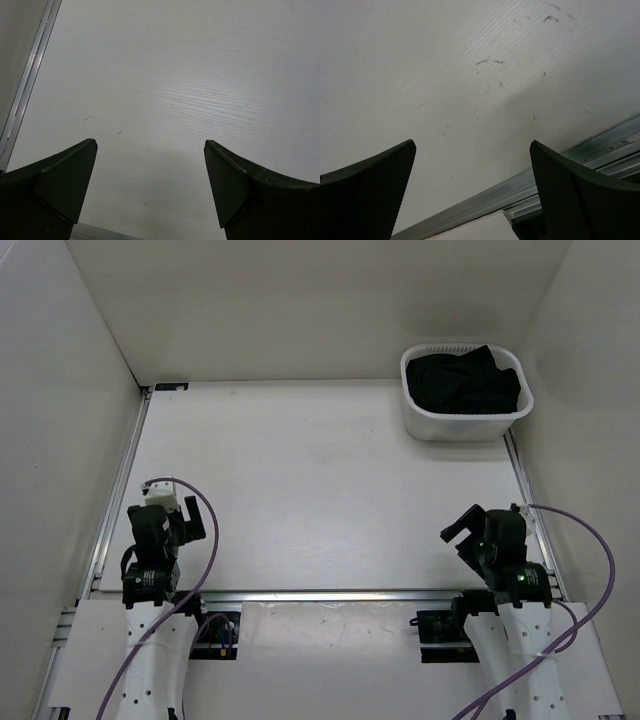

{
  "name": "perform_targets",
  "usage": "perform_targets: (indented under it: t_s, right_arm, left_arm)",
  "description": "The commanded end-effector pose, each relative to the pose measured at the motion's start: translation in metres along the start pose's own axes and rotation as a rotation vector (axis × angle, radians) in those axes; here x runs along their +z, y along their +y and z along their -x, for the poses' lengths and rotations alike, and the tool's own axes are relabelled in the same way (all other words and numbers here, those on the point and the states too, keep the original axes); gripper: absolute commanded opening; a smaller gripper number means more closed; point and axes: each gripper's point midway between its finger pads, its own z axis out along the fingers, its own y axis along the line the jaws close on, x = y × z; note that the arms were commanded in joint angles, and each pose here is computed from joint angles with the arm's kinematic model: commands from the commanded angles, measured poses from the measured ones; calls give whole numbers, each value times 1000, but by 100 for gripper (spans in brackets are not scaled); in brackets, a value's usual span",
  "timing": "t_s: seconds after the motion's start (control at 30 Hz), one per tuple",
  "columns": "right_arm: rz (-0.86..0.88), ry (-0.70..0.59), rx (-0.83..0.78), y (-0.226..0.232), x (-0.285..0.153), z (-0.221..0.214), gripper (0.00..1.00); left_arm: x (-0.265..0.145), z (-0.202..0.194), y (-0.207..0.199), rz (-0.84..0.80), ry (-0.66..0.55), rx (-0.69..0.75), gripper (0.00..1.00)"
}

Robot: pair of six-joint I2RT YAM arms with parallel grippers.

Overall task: Fold and stack the trousers
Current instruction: Grab the trousers from the pile, then move the trousers to the center of the board

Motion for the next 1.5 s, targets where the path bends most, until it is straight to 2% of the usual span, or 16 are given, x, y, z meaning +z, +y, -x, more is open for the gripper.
perform_targets:
  t_s: [0.0,0.17,0.2,0.33,0.4,0.43,0.47,0.7,0.83,0.93,0.97,1.0,1.03,1.2,1.33,1.47]
  right_arm:
    - [-46,-146,-40,18,-16,57,99]
    - [-26,-245,-278,102,-35,166,99]
    - [40,-349,-297,137,-64,208,99]
    - [40,-421,-373,208,-28,303,99]
    - [25,-454,-321,225,-10,335,99]
    - [-16,-376,-314,226,40,337,99]
    - [16,-431,-273,239,34,364,99]
    - [81,-238,-185,247,228,345,99]
    - [148,-179,-144,255,282,329,99]
    - [178,-205,-164,257,295,330,65]
    - [196,-234,-178,263,282,338,48]
    - [190,-260,-200,263,276,344,12]
    - [196,-298,-210,269,258,355,0]
    - [278,-464,-357,320,162,384,0]
    - [440,-766,-458,387,-12,405,0]
    - [797,-1074,-506,467,-198,358,0]
  left_arm:
    - [-7,28,3,8,-49,-10,100]
    - [-15,49,-6,-48,-93,-13,100]
    - [-16,54,-6,-47,-98,-14,100]
    - [-20,71,-11,-81,-101,-12,100]
    - [-21,81,-18,-121,-105,-11,100]
    - [-21,84,-20,-133,-103,-10,100]
    - [-21,86,-22,-142,-103,-9,100]
    - [-6,75,-23,-137,-28,-5,100]
    - [5,63,-18,-100,27,-1,100]
    - [4,76,-18,-100,13,-2,100]
    - [5,78,-18,-100,13,-2,100]
    - [5,78,-19,-109,13,-2,100]
    - [5,78,-19,-109,13,-2,100]
    - [0,79,-19,-109,-8,-4,100]
    - [-9,83,-21,-129,-51,-7,100]
    - [-22,102,-14,-105,-129,-18,100]
